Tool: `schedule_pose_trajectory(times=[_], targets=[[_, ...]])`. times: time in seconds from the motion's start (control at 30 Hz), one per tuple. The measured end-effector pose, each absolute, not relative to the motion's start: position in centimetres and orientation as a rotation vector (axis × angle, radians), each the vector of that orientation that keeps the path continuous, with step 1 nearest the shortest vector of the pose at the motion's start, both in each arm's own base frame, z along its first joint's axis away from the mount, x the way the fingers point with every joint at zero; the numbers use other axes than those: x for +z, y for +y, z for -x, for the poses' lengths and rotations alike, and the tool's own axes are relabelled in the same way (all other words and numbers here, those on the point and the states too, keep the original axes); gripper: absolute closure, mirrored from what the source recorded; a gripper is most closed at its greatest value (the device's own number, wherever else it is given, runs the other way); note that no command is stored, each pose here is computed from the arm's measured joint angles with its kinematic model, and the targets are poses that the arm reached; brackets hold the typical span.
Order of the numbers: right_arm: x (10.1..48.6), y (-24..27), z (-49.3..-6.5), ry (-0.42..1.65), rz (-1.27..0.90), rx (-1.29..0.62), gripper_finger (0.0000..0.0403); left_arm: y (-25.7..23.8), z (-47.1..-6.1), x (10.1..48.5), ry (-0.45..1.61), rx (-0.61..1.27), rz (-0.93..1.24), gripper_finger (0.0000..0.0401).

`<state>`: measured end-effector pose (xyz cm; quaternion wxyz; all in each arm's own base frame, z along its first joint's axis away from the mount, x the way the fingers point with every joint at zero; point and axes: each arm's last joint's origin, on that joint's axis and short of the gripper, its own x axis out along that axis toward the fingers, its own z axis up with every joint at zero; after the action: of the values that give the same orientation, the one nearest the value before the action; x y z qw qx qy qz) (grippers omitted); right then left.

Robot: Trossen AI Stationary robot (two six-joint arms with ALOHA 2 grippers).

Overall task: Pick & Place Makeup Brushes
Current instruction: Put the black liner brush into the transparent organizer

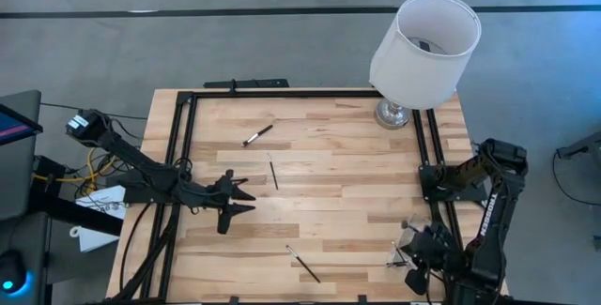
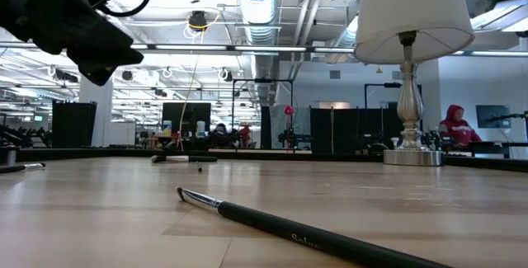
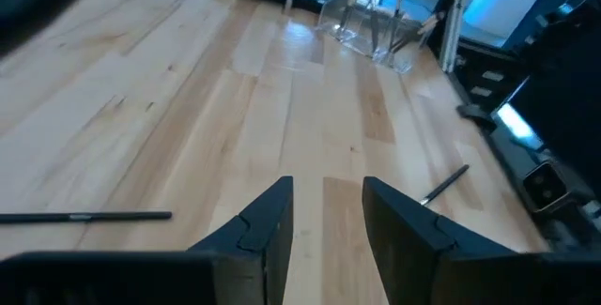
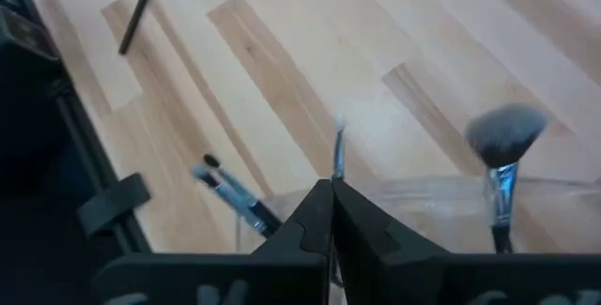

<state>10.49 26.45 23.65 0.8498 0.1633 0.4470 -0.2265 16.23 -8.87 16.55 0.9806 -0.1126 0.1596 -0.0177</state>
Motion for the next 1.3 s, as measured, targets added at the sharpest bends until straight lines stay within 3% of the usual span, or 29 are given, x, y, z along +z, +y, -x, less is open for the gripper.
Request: schedule_pose_trajectory(times=[0.33,0.63,0.9,1.13,1.3], targets=[[24.6,26.4,-11.9,0.840,-0.286,-0.433,0.0402,-8.7,-16.2,17.1,0.591,0.131,0.106,0.0301],[27.7,25.7,-15.5,0.506,-0.009,-0.395,0.0402,-6.5,-18.4,18.7,0.669,0.315,0.061,0.0303],[27.2,21.9,-21.5,0.495,0.066,-0.563,0.0402,-5.2,-19.8,16.4,0.810,0.346,0.102,0.0261],[25.5,19.1,-25.9,0.577,0.109,-0.567,0.0402,-1.6,-21.4,15.2,0.788,0.556,0.298,0.0199],[24.4,17.4,-27.1,0.624,0.125,-0.578,0.0402,1.0,-22.8,14.4,0.762,0.571,0.443,0.0162]])
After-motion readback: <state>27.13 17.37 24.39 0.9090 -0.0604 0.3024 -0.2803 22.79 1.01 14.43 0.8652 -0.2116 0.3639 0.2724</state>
